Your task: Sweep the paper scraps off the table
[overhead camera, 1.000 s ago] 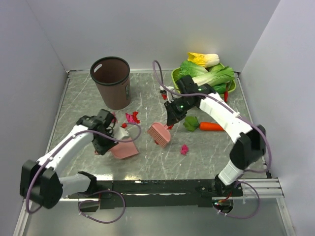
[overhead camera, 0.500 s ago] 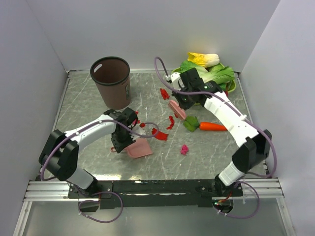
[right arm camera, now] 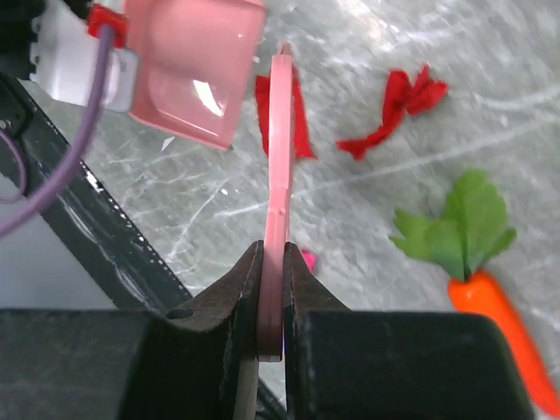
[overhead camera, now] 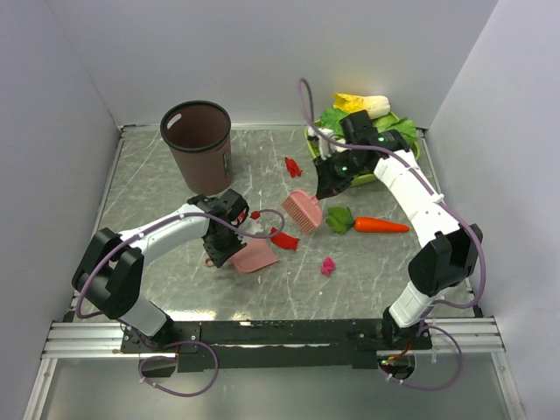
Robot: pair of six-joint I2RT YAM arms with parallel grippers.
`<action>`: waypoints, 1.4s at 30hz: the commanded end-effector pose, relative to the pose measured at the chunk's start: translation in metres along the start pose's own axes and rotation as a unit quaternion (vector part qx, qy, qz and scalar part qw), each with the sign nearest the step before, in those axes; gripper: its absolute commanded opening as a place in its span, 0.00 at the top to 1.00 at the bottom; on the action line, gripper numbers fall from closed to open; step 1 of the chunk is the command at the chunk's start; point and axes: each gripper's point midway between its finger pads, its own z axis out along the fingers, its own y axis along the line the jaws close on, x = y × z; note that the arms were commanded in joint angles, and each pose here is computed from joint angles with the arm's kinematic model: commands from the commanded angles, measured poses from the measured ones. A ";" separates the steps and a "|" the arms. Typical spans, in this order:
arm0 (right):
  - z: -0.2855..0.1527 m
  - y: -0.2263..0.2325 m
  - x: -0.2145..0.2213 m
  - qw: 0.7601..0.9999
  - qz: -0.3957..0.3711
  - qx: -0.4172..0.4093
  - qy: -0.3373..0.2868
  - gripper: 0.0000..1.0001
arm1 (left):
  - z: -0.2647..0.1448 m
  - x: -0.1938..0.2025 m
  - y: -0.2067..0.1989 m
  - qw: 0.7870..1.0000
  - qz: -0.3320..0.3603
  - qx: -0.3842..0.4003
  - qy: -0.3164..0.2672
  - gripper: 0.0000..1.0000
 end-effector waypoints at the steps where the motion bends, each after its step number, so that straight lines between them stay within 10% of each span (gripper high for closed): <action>1: -0.037 -0.022 -0.021 0.994 -0.033 0.080 -0.064 1.00 | 0.001 -0.001 -0.004 1.000 0.001 0.001 -0.018 0.99; 21: -0.039 -0.063 -0.020 0.979 0.001 0.196 -0.062 1.00 | 0.029 -0.016 0.000 0.997 0.009 -0.013 -0.071 0.35; 34: 0.012 -0.104 -0.031 0.970 0.005 0.243 -0.014 1.00 | 0.012 -0.009 0.009 0.998 -0.013 -0.044 -0.045 0.99; 42: 0.046 -0.089 -0.025 0.973 -0.019 0.230 0.025 1.00 | 0.010 0.010 0.012 0.999 0.006 -0.037 0.038 0.99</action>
